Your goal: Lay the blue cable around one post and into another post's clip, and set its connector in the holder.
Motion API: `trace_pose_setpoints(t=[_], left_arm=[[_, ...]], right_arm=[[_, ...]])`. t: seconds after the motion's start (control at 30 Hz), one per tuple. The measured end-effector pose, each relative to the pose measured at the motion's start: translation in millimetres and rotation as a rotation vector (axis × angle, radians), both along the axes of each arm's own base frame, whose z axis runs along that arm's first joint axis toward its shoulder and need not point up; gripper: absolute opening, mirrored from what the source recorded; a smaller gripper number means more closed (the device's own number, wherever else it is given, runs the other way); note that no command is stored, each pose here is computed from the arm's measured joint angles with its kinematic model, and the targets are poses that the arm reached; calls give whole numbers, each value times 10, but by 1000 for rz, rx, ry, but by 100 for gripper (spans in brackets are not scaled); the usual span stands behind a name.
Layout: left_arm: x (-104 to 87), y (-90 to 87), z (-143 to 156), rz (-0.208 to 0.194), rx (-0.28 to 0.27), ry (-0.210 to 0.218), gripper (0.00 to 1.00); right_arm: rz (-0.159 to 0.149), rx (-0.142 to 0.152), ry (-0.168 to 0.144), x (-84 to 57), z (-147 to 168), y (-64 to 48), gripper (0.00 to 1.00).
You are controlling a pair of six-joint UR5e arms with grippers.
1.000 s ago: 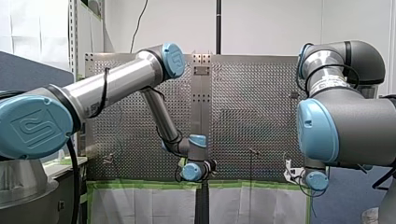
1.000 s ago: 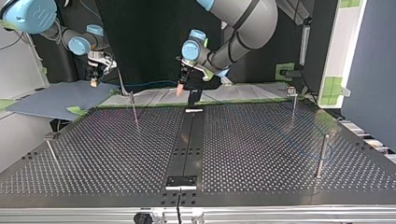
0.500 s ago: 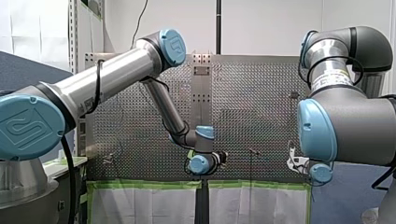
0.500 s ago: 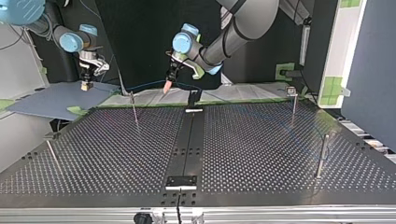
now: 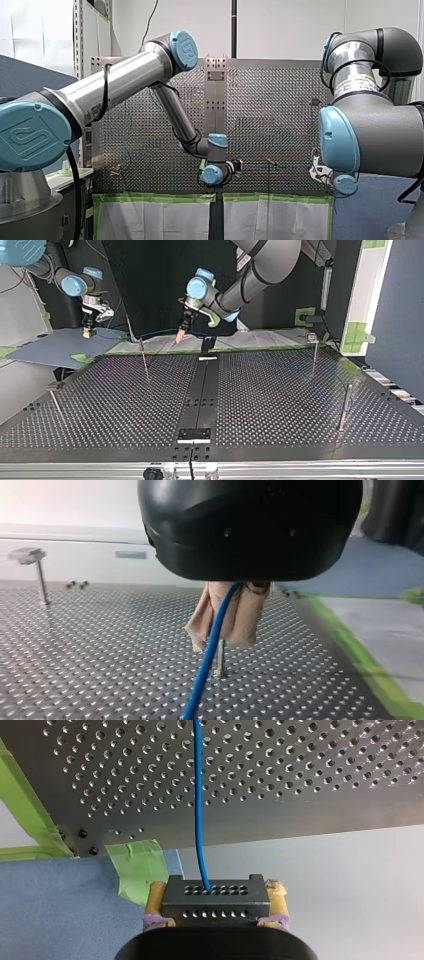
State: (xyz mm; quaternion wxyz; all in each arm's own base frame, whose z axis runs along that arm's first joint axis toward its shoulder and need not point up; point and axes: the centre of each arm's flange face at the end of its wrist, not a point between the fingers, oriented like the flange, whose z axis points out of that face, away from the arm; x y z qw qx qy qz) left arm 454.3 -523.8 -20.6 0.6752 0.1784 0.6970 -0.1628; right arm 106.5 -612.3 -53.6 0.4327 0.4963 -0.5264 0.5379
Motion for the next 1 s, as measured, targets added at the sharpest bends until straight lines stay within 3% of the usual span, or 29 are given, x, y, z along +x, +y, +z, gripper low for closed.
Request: trace_pose_setpoints(t=[0.2, 0.73, 1.0], left_arm=[[91, 5, 49, -2, -49, -26, 0], [56, 41, -73, 7, -35, -13, 0], [128, 80, -125, 15, -61, -10, 0]], right_arm=[[9, 3, -2, 32, 24, -54, 0], [13, 9, 0, 58, 15, -59, 0], [14, 7, -3, 62, 11, -62, 0]])
